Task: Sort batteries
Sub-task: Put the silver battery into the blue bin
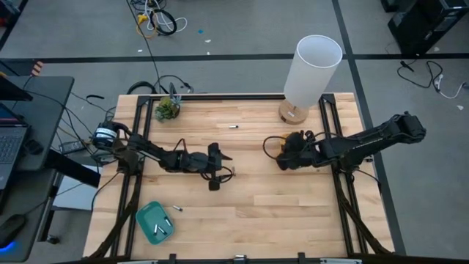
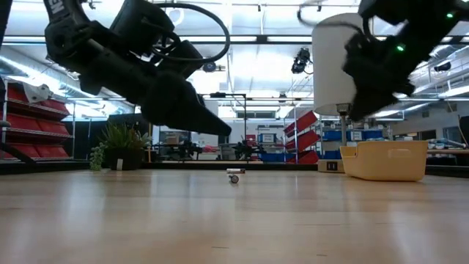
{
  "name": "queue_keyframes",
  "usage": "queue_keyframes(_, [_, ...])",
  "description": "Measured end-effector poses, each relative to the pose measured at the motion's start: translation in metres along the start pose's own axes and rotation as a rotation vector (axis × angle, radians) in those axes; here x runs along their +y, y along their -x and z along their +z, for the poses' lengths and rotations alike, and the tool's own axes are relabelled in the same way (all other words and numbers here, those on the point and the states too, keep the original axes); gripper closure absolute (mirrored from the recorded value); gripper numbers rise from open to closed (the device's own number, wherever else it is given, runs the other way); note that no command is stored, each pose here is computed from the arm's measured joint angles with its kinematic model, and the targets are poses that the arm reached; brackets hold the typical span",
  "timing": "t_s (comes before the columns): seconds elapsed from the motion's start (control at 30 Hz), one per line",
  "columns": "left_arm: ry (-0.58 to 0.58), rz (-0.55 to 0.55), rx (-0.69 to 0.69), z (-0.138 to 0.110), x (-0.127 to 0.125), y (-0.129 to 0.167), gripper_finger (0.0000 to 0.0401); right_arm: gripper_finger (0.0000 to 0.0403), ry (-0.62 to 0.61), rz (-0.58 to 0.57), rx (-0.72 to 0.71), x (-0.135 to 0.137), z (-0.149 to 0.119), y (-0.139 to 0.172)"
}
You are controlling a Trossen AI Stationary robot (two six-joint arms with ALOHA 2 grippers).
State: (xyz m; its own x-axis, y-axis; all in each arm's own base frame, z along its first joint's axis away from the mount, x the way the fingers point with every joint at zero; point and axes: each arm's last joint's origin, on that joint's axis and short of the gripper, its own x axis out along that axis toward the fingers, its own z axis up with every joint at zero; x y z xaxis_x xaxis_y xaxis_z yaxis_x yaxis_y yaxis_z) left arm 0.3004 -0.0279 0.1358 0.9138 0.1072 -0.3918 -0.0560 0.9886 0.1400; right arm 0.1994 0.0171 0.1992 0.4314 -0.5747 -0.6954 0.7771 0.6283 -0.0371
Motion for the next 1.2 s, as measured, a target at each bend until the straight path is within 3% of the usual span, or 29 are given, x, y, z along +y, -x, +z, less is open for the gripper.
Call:
queue_keyframes(0.23, [-0.029, -0.023, -0.027, 0.002, 0.003, -0.001, 0.0075, 0.0279, 0.035, 0.178, -0.333, 0.029, 0.031, 0.011])
queue_keyframes(0.4, [0.024, -0.034, -0.012, -0.006, 0.003, -0.007, 0.0075, 0.0279, 0.132, 0.206, -0.46, 0.035, 0.045, 0.016])
queue_keyframes(0.77, [0.043, 0.004, 0.046, -0.038, -0.002, -0.027, 0.0075, 0.0281, 0.144, 0.144, -0.496, 0.027, 0.058, 0.008])
queue_keyframes(1.2, [0.156, 0.042, 0.023, -0.038, 0.003, -0.035, 0.0075, 0.0284, 0.116, 0.156, -0.511, 0.027, 0.061, 0.009])
